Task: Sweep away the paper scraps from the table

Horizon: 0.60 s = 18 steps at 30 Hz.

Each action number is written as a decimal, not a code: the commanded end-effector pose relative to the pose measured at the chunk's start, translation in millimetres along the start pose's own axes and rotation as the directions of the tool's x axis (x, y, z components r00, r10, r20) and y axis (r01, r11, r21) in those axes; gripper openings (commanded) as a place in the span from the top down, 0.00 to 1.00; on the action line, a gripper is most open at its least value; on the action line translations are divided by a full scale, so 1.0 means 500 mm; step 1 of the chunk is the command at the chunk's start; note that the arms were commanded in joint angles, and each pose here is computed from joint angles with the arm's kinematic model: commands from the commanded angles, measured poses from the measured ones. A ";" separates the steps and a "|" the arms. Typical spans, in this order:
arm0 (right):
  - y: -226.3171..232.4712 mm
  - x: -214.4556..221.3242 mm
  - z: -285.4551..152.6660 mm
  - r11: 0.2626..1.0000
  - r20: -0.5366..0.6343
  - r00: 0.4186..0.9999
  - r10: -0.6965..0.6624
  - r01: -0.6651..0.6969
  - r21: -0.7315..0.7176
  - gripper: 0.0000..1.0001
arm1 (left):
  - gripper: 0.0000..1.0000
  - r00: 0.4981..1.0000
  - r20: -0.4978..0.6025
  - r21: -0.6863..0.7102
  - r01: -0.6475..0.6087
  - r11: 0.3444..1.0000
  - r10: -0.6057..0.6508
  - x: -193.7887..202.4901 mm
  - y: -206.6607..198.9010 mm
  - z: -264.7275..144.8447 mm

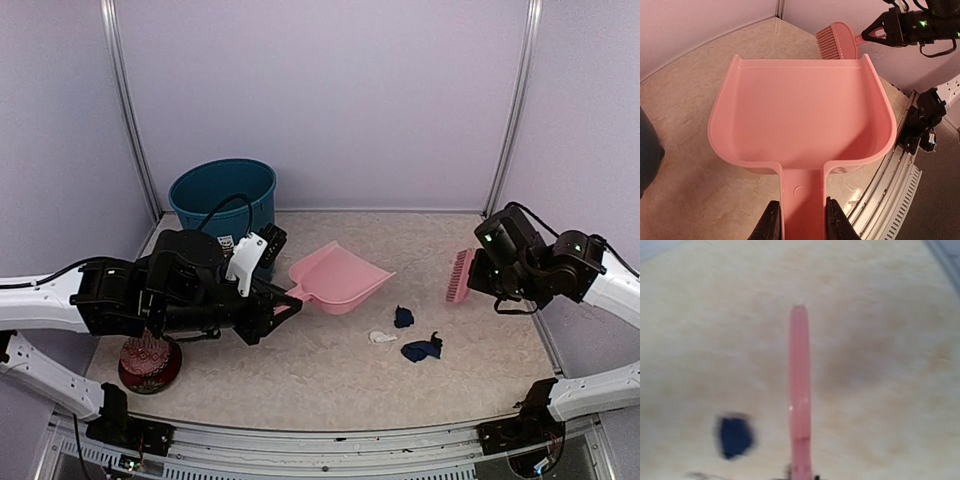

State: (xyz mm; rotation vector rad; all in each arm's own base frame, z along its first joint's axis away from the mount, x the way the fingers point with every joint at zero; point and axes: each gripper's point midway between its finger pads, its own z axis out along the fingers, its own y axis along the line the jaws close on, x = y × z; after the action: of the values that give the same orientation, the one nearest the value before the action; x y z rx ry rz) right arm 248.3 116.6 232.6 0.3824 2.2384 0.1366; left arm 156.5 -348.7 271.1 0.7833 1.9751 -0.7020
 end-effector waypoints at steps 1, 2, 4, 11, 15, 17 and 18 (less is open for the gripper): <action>-0.083 0.032 0.005 0.961 -0.093 0.983 -0.160 0.177 0.214 1.00 | 1.00 0.995 -0.088 0.011 -0.054 0.998 0.054 0.064 -0.015 0.009; -0.088 0.039 0.009 0.953 -0.114 0.979 -0.171 0.193 0.234 1.00 | 1.00 0.993 -0.105 0.018 -0.058 0.998 0.059 0.077 -0.019 0.010; -0.097 0.053 0.014 0.936 -0.155 0.968 -0.198 0.233 0.262 1.00 | 1.00 0.988 -0.139 0.032 -0.066 0.997 0.070 0.104 -0.025 0.012; -0.114 0.102 0.039 0.873 -0.295 0.920 -0.257 0.352 0.338 1.00 | 1.00 0.963 -0.251 0.089 -0.078 0.993 0.098 0.200 -0.040 0.032; -0.111 0.120 0.049 0.843 -0.345 0.891 -0.296 0.413 0.344 1.00 | 1.00 0.948 -0.308 0.085 -0.063 0.994 0.086 0.244 -0.040 0.050; -0.096 0.131 0.058 0.842 -0.365 0.875 -0.317 0.437 0.316 1.00 | 1.00 0.942 -0.324 0.081 -0.066 0.994 0.089 0.257 -0.040 0.059; -0.088 0.137 0.061 0.844 -0.374 0.869 -0.325 0.445 0.299 1.00 | 1.00 0.938 -0.333 0.083 -0.070 0.994 0.094 0.264 -0.041 0.064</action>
State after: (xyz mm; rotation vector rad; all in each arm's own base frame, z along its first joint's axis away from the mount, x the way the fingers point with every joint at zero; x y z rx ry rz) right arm 219.8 85.7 151.6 0.1603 2.5837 -0.5012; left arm 108.5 -344.9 155.5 1.0633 2.1945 -0.5975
